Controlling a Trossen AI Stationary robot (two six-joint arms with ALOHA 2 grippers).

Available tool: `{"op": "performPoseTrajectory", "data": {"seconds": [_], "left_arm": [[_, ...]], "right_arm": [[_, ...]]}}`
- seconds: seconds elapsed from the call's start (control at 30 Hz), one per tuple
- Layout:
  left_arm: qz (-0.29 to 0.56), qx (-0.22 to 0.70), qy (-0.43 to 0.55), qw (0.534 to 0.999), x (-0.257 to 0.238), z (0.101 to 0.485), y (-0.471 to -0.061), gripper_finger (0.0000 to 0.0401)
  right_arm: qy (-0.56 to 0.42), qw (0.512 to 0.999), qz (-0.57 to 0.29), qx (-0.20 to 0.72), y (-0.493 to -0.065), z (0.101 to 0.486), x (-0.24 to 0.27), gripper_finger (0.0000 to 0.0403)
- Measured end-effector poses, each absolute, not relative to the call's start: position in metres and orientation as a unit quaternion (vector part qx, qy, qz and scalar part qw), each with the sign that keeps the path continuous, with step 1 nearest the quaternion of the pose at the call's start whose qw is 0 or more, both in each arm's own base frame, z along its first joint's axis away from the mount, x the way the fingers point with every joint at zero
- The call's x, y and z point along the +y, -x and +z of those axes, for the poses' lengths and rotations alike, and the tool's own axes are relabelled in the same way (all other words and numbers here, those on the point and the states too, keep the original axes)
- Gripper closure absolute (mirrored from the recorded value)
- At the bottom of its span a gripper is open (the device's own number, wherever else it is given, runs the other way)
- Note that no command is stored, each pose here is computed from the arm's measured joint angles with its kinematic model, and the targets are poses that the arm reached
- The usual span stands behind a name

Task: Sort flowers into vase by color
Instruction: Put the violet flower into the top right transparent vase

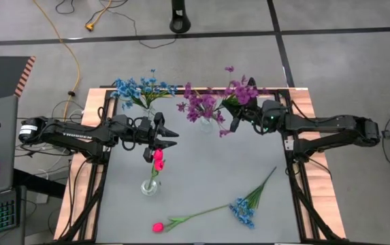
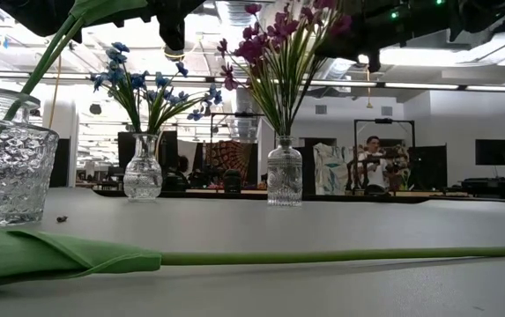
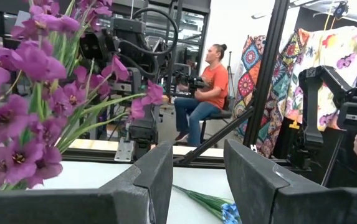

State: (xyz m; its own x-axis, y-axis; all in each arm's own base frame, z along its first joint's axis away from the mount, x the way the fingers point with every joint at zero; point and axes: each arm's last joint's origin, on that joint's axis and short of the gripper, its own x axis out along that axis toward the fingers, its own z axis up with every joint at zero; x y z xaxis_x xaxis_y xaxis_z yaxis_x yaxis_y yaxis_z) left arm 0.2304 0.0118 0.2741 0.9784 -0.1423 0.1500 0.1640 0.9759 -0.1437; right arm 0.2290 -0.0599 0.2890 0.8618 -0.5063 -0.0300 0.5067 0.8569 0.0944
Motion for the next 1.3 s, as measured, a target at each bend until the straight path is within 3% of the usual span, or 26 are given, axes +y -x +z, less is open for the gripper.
{"op": "performPoseTrajectory", "data": {"seconds": [0.4, 1.0, 1.3], "left_arm": [[-0.077, -0.07, 0.078, 0.992, 0.012, 0.274, -0.23, 0.0272], [-0.065, -0.063, 0.08, 0.993, 0.012, 0.273, -0.231, 0.0272], [-0.065, -0.062, 0.08, 0.993, 0.012, 0.273, -0.231, 0.0272]], "right_arm": [[-0.049, 0.963, -0.263, 0.011, -0.232, 0.285, -0.061, 0.0362], [-0.047, 0.957, -0.27, 0.092, -0.263, 0.242, -0.069, 0.0362], [-0.045, 0.957, -0.271, 0.096, -0.264, 0.24, -0.07, 0.0344]]}}
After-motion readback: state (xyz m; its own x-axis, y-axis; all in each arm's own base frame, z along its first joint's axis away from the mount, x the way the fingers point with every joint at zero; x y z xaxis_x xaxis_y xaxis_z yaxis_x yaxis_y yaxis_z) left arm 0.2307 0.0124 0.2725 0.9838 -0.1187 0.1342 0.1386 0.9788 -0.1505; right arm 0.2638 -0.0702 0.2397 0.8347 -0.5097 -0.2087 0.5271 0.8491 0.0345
